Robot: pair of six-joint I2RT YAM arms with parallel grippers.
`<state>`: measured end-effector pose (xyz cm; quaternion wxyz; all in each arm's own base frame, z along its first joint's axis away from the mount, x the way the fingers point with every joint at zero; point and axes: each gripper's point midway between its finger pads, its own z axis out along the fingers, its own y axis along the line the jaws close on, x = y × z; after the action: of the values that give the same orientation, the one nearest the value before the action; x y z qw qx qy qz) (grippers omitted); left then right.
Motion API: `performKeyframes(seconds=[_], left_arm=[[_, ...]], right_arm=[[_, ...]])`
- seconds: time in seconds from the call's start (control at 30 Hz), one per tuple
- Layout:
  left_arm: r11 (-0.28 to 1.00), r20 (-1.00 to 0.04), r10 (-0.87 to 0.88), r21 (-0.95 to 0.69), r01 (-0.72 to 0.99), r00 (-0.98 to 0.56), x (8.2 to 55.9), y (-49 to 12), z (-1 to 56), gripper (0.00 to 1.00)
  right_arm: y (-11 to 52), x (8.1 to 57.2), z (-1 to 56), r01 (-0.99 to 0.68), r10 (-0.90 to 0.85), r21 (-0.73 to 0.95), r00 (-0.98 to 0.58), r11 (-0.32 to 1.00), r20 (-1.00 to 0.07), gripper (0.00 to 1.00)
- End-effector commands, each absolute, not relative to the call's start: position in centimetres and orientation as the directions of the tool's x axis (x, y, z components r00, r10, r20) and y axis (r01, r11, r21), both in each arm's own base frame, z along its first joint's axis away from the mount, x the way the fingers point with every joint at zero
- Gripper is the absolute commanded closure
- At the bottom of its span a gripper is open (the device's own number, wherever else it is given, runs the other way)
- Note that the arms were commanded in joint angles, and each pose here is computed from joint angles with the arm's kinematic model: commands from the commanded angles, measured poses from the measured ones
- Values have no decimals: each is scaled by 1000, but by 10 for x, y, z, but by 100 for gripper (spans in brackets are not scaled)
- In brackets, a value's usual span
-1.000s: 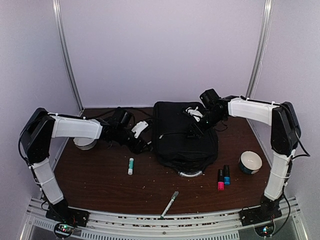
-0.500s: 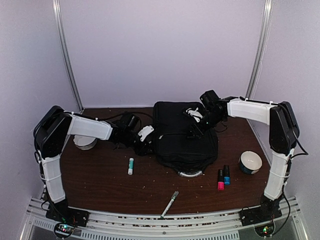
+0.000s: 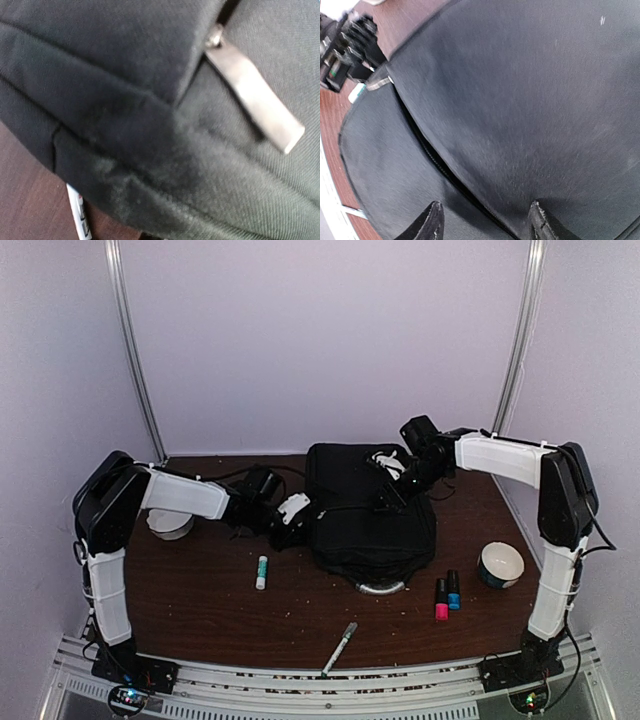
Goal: Pack the student bag
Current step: Grab the largest pocket of the student bag, then hold the largest pocket of the student bag, then zip the largest pocket of the bag in the student bag.
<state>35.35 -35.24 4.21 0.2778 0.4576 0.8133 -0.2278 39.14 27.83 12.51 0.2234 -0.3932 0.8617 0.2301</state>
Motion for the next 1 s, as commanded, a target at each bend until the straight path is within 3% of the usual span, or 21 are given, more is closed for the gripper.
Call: performKeyframes(seconds=[0.0, 0.3, 0.53, 0.83, 0.97], left_arm=[[509, -695, 595, -63, 859, -403, 362, -346, 72, 97], [531, -695, 576, -81, 844, -429, 344, -332, 79, 100], [540, -674, 579, -105, 835, -458, 333, -325, 82, 100], [533, -655, 585, -133, 835, -478, 314, -325, 81, 100], [480, -638, 620, -153, 864, -458, 288, -341, 74, 100]], right_arm=[[307, 397, 164, -794, -533, 246, -568, 556, -627, 43], [389, 430, 166, -761, -430, 365, -619, 537, -657, 46], [454, 420, 145, -776, -423, 470, -626, 421, -655, 46], [451, 430, 68, -663, -412, 517, -745, 541, -525, 48], [446, 435, 67, -651, -397, 501, -752, 571, -526, 50]])
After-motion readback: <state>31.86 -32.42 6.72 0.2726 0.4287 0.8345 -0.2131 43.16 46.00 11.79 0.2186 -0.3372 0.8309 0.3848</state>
